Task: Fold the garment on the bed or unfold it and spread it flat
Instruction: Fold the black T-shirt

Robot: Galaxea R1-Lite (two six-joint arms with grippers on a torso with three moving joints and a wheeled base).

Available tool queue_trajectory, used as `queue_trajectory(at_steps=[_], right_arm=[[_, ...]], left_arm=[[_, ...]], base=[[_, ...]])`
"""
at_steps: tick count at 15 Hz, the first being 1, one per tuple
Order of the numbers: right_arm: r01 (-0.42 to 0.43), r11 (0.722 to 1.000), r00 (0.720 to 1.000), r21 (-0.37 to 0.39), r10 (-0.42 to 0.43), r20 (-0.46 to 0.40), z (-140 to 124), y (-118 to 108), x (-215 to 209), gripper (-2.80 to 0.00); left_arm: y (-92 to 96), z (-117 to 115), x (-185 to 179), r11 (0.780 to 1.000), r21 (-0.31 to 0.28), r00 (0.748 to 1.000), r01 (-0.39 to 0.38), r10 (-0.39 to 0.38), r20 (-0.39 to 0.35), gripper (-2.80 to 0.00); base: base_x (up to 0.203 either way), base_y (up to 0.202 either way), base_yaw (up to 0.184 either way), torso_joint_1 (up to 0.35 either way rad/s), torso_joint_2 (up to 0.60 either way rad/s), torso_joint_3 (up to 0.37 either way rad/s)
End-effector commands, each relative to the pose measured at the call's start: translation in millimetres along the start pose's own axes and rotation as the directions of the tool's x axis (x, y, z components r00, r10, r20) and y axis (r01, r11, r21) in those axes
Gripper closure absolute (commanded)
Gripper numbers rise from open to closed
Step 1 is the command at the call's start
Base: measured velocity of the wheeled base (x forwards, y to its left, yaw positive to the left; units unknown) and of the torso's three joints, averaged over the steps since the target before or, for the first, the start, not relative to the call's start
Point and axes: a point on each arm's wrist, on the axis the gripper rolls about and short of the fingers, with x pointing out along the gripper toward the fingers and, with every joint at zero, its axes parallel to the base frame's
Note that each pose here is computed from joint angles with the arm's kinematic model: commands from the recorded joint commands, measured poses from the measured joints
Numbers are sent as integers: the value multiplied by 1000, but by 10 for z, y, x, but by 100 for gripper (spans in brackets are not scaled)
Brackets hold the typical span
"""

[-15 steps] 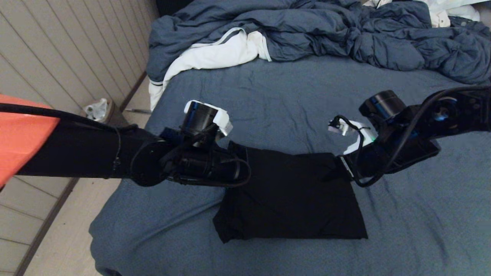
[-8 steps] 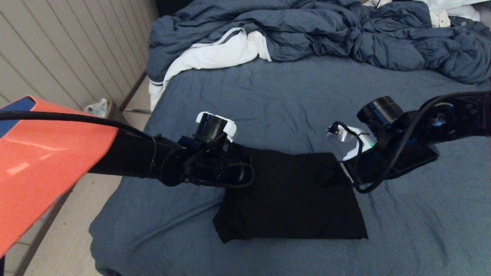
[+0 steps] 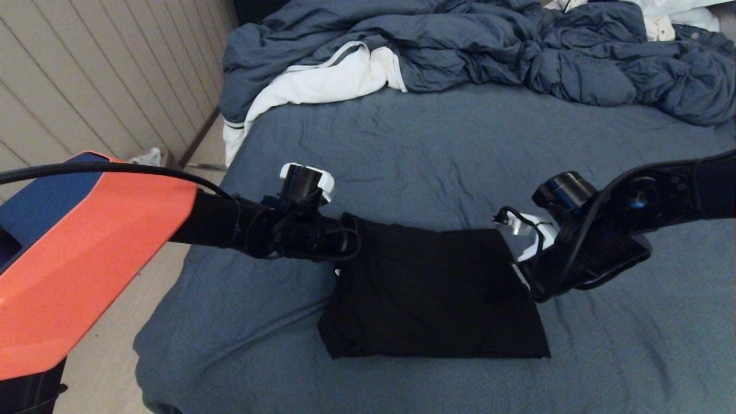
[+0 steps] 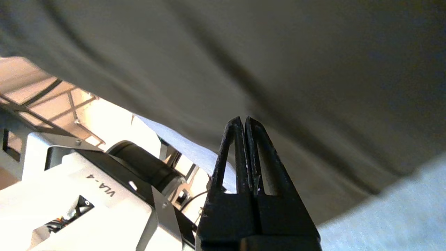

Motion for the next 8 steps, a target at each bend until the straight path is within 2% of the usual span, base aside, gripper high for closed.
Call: queue_trajectory(at_steps=[1,4,8], right_arm=[[9,999,1000,45,-8,-20,-95,-122,7,0],[40,997,998,65,-43,40,-184,-248,-85,0],[67,993,995,97,-74,68,-265,-355,-231,0]], left_arm=[[65,70,-67,1000,-9,1000,-11,11,19,0],[112,161,-156,1000,-19,999,-21,22,37,0],[99,235,-321,1000,-25,999,-9,10,49,0]], base=[[0,0,0,0,0,0],[0,0,0,0,0,0],[0,0,0,0,0,0]])
